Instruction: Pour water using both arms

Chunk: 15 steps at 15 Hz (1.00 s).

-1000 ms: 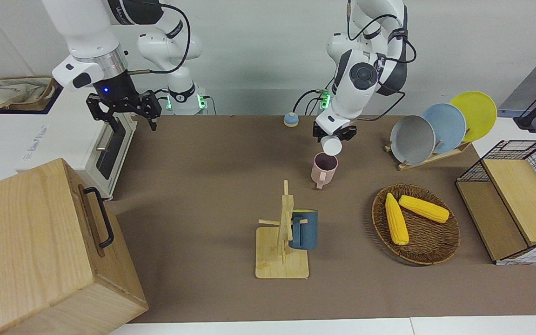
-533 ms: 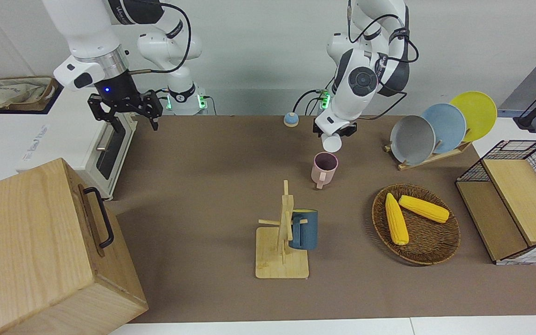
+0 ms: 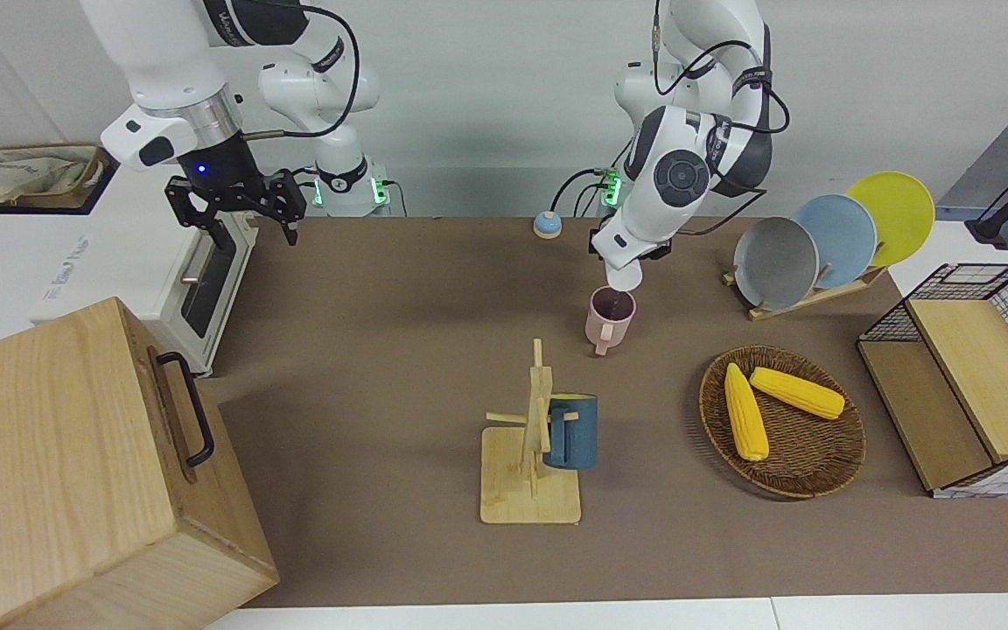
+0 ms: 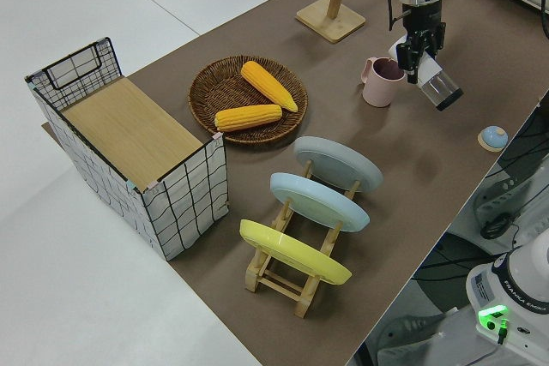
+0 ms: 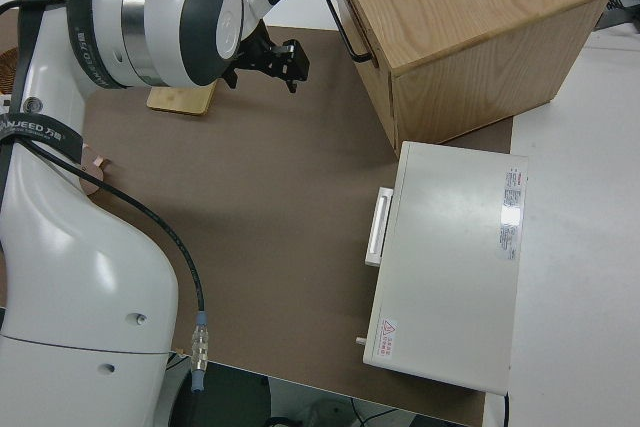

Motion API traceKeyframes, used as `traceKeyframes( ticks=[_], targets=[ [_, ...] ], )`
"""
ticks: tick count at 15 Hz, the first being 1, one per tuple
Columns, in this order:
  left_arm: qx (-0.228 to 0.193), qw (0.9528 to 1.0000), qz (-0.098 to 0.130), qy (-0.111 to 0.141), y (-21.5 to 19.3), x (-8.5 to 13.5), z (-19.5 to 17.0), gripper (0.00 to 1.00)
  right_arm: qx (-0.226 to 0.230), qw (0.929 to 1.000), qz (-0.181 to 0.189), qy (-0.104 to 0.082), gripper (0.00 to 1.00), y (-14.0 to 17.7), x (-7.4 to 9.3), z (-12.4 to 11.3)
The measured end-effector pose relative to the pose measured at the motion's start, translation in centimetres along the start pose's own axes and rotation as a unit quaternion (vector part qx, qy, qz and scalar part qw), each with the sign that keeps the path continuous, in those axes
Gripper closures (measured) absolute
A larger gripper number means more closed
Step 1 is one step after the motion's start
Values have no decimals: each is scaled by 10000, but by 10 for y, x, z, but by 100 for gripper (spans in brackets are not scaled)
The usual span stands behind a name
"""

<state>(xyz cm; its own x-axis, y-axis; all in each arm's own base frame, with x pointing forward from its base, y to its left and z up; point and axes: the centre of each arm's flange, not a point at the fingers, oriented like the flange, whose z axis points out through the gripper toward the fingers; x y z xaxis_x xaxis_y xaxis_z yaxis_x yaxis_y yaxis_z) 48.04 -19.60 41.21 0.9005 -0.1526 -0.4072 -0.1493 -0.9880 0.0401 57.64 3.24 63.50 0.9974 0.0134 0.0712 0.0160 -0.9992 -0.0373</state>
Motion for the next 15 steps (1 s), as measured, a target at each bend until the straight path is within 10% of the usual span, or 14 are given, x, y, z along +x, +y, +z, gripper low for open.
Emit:
traceKeyframes(
  ticks=[15],
  targets=[
    [21, 9999, -62, -120, 0, -3, -3, 37, 0, 10000, 0, 0, 1, 0, 0, 0]
  ],
)
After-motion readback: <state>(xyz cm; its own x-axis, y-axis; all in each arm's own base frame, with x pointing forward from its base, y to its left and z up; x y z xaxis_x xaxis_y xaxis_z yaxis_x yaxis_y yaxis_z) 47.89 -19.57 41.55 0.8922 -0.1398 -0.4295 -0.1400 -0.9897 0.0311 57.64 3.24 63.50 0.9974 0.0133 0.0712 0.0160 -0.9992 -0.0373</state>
